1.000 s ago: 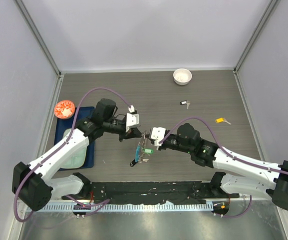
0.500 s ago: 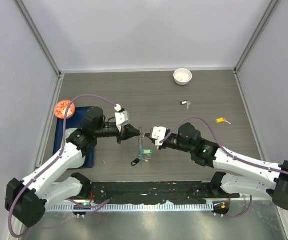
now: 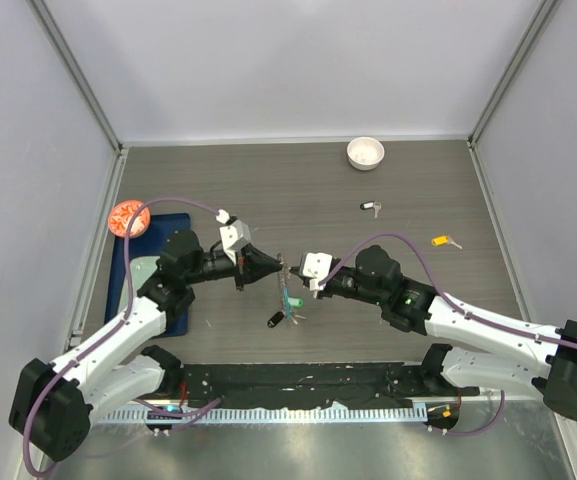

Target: Put the keys on the keyring

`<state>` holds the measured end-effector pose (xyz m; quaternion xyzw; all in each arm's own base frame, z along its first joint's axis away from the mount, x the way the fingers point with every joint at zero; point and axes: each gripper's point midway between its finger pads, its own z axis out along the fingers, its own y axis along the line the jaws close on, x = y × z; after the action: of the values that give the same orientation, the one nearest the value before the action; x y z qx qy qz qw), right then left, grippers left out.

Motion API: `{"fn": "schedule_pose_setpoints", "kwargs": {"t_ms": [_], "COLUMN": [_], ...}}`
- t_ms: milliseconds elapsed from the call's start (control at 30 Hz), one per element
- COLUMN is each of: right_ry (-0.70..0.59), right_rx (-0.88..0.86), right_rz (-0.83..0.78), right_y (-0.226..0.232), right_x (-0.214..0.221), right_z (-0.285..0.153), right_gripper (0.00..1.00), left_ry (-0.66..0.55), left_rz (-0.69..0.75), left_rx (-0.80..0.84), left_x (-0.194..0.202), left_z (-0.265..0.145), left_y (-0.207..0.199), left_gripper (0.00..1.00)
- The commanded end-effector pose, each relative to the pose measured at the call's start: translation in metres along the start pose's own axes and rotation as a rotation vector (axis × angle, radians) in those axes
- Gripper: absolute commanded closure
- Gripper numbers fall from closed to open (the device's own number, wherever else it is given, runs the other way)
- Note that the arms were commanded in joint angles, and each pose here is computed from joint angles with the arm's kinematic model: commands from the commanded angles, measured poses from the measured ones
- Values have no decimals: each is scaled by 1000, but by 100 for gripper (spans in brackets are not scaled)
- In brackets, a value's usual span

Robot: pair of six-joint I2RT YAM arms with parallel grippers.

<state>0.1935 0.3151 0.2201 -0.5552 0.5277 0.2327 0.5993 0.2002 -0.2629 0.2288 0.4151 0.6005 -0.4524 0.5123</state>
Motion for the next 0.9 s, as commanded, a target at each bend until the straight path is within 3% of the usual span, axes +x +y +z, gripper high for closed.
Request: {"fn": "schedule_pose_setpoints", "kwargs": {"t_ms": [0, 67, 167, 467, 633, 867], "right_ry": [-22, -26, -30, -33, -33, -38], "right_rx": [23, 22, 21, 5, 2, 8], "right_rz": [-10, -11, -16, -26, -28, -31], "right_y": [-5, -6, -6, -5, -4, -5], "right_x": [-8, -10, -12, -15, -15, -16], "right_z": [-3, -4, -3, -3, -4, -6], "right_gripper": [99, 99, 99, 99, 99, 99], "left_ry": [-129, -104, -56, 110, 169, 308], "left_rz": [80, 89, 89, 163, 200, 140], "left_rx": [-50, -65, -82, -22, 79, 188], "left_x": [-38, -34, -28, -18, -22, 6], "left_z": [-5, -8, -12, -12, -3, 5], "left_y": [4, 4, 4, 6, 4, 8], "left_gripper": [83, 71, 61, 44, 42, 44]}}
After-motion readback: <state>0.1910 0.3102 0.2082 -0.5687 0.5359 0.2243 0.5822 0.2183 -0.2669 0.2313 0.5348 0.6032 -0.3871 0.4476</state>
